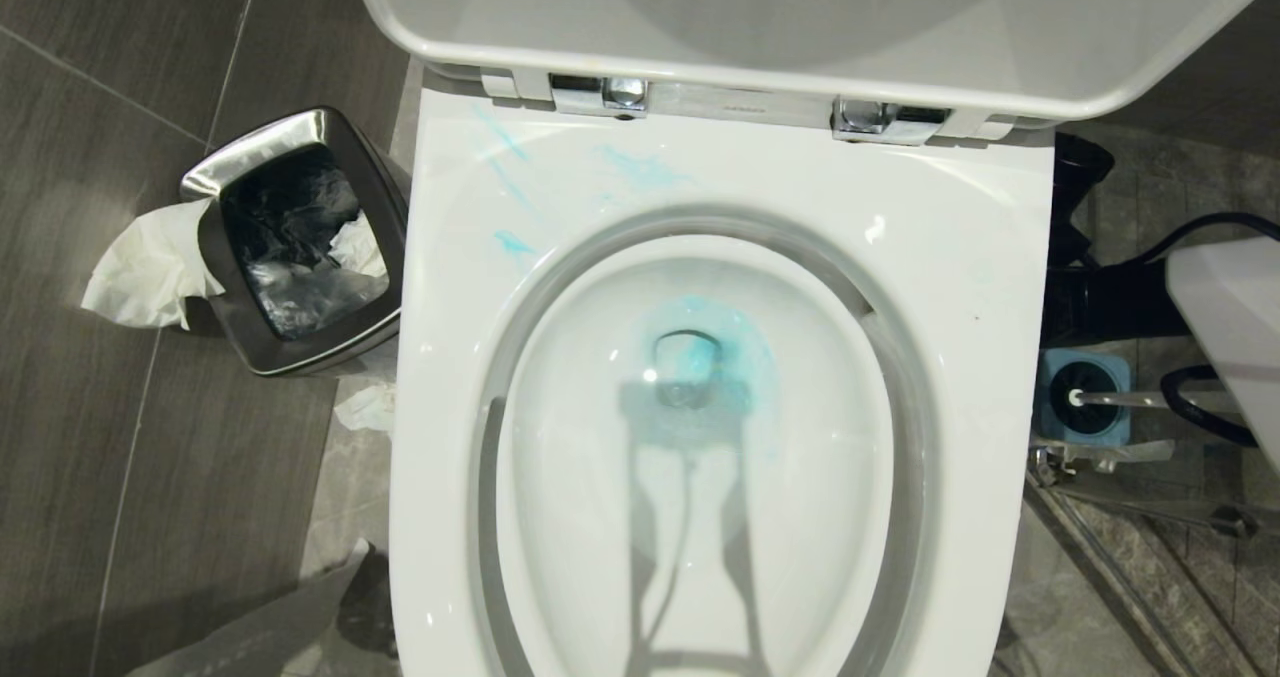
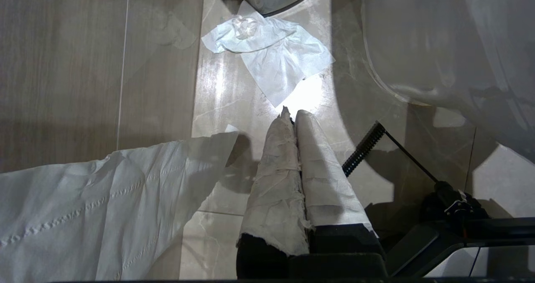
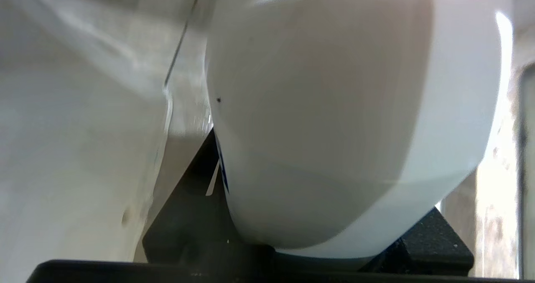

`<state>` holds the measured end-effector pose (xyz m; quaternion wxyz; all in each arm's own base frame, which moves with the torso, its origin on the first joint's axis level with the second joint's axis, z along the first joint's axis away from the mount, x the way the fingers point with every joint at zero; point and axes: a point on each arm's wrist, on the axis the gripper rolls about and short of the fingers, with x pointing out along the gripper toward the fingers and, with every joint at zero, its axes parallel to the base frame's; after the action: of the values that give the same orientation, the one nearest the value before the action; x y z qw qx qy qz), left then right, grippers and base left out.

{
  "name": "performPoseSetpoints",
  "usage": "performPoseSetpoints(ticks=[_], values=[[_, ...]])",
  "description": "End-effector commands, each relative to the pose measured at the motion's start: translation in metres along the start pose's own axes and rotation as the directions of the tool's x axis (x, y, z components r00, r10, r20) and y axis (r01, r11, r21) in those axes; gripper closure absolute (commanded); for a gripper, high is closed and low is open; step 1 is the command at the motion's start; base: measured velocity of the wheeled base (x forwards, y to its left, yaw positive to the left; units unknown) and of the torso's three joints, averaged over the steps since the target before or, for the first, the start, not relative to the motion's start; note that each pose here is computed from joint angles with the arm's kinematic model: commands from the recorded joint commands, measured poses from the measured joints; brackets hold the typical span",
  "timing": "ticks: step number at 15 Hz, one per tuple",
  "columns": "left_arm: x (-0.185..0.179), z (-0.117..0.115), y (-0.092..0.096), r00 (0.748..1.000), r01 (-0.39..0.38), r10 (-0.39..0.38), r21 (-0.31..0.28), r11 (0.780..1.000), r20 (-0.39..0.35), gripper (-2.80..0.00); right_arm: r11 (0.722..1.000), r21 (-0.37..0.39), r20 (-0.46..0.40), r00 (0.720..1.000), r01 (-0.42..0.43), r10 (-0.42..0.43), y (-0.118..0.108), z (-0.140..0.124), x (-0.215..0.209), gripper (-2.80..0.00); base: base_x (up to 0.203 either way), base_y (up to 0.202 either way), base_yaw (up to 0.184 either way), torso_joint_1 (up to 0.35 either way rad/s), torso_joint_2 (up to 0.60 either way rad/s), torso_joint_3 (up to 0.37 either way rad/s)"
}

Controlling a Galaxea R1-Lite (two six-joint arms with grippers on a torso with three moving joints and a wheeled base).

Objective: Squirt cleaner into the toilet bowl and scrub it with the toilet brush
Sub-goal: Place the cleaning agent on the floor

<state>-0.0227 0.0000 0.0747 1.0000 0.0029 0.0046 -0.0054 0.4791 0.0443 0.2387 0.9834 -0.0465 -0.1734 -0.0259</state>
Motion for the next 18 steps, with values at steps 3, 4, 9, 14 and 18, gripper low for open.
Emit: performPoseSetpoints(ticks=[3, 4, 9, 14, 18], values=[[0.000, 0.000, 0.000, 1.000, 0.000, 0.000, 0.002, 1.000, -0.001, 0.00, 1.000, -0.020, 0.071, 0.997, 0.010, -0.009, 0.004, -0.020, 0.005, 0.00, 0.000, 0.000, 0.000, 0.000, 0.00, 0.000], [0.000, 0.000, 0.000, 1.000, 0.000, 0.000, 0.002, 1.000, -0.001, 0.00, 1.000, -0.022, 0.077, 0.997, 0.011, -0.010, 0.005, -0.023, 0.005, 0.00, 0.000, 0.000, 0.000, 0.000, 0.00, 0.000], [0.000, 0.000, 0.000, 1.000, 0.000, 0.000, 0.002, 1.000, -0.001, 0.00, 1.000, -0.019, 0.087, 0.996, 0.007, -0.005, 0.006, -0.025, 0.005, 0.00, 0.000, 0.000, 0.000, 0.000, 0.00, 0.000], [0.000, 0.000, 0.000, 1.000, 0.000, 0.000, 0.002, 1.000, -0.001, 0.00, 1.000, -0.016, 0.085, 0.996, 0.003, -0.002, 0.009, -0.028, -0.001, 0.00, 0.000, 0.000, 0.000, 0.000, 0.00, 0.000], [0.000, 0.000, 0.000, 1.000, 0.000, 0.000, 0.003, 1.000, -0.001, 0.00, 1.000, -0.016, 0.079, 0.997, -0.002, 0.003, 0.012, -0.037, -0.007, -2.80, 0.000, 0.000, 0.000, 0.000, 0.00, 0.000]])
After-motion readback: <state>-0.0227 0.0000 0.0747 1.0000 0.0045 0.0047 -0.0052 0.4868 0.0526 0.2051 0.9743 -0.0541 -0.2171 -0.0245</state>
